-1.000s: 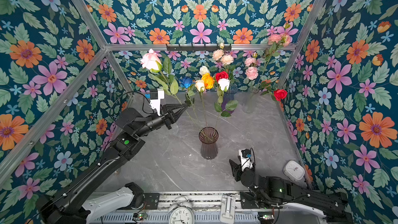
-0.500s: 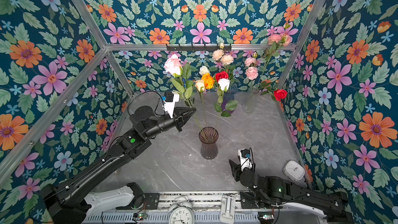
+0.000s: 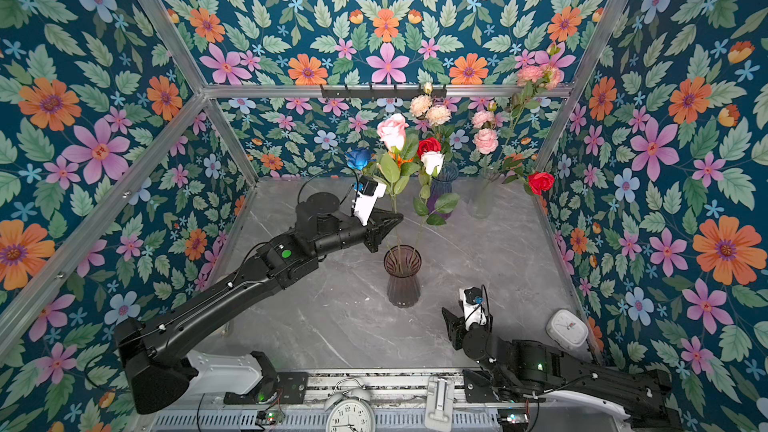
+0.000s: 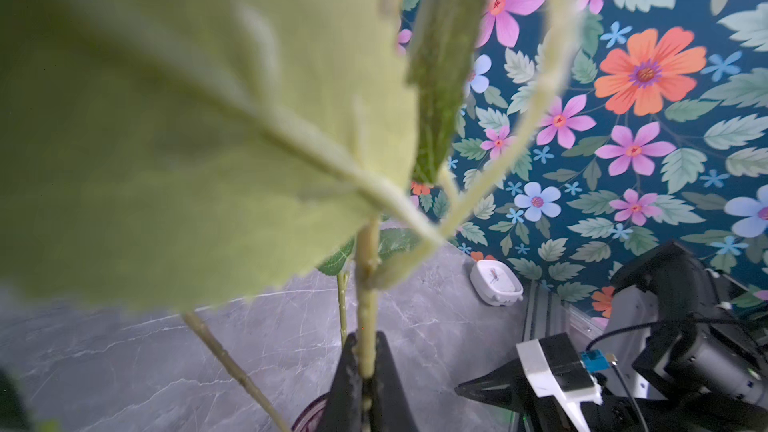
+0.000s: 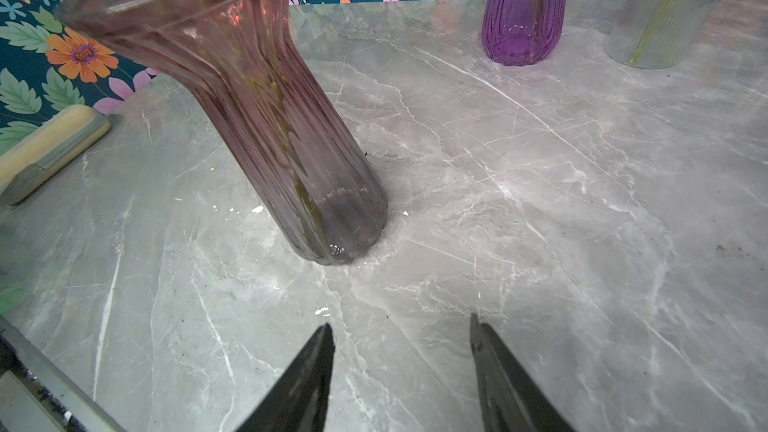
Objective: Arrange the flowers into the vase
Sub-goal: 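Carry the pink rose with the left gripper over the dark mauve vase, then lower the pink rose stem into the vase, open and withdraw the left gripper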
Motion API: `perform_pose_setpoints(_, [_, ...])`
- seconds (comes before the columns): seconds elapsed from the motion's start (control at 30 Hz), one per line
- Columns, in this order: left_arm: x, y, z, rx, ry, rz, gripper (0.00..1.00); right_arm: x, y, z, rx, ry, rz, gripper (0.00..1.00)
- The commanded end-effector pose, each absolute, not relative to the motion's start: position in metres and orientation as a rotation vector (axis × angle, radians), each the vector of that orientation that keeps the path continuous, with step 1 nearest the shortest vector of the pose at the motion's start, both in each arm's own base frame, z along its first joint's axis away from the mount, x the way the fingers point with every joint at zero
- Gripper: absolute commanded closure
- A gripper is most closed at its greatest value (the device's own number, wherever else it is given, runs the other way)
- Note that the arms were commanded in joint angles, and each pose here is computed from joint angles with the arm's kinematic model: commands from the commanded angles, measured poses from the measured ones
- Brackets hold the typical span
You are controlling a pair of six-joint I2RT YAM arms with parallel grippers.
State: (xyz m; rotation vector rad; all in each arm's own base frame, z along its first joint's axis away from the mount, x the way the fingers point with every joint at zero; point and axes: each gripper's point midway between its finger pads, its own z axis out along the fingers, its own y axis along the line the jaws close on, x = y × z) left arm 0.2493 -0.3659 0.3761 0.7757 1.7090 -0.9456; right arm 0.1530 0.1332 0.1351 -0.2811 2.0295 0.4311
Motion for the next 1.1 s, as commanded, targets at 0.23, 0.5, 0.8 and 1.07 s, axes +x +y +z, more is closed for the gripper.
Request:
perform_pose_setpoints(0.23, [0.250, -0.375, 0.366, 0.855, 1.753, -0.705, 1.00, 0.154, 0.135, 0.140, -0.270, 2.014, 0.442, 0.45])
perform_pose_setpoints(0.5, [0.247, -0.383, 0.348, 0.875, 1.760, -0.721, 1.00, 0.154, 0.134, 0.140, -0.270, 2.014, 0.440, 0.45])
perform_pose_setpoints(0.8, [0.245, -0.385, 0.325, 0.837, 1.741, -0.771, 1.00, 0.154, 0.134, 0.139, -0.271, 2.015, 0.441, 0.45])
perform_pose_setpoints(1.07, [0.246, -0.382, 0.319, 0.818, 1.748, -0.773, 0.99, 0.154, 0.134, 0.140, -0.271, 2.014, 0.443, 0.45])
